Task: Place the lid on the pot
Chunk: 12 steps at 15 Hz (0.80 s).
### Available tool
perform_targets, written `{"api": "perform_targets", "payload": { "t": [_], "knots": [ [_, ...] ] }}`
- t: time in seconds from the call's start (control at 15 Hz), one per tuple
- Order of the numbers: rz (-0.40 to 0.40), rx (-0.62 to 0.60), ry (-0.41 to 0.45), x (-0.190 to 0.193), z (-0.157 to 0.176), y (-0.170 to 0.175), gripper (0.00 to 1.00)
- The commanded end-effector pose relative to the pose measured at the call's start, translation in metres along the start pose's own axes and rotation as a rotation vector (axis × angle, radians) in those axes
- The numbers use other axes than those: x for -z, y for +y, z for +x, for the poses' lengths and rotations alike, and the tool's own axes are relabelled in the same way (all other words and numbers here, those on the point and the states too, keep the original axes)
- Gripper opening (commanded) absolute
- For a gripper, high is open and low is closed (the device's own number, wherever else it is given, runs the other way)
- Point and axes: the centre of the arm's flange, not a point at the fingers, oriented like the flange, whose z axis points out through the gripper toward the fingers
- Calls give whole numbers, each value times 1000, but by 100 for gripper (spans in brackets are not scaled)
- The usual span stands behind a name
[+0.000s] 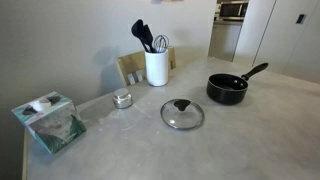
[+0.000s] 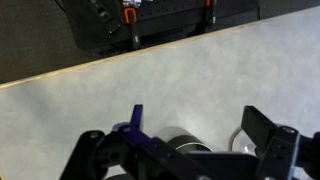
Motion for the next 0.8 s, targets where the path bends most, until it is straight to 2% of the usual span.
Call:
{"api": "perform_targets", "payload": {
  "t": [0.0,0.13,0.27,0.4,0.73],
  "knots": [
    [0,0,0,0,0,0,100],
    [0,0,0,0,0,0,100],
    [-34,44,-8,2,7,-4,100],
    [-93,170,-29,4,18,-10,100],
    [-148,423,-96,-14,80,-40,100]
  ]
}}
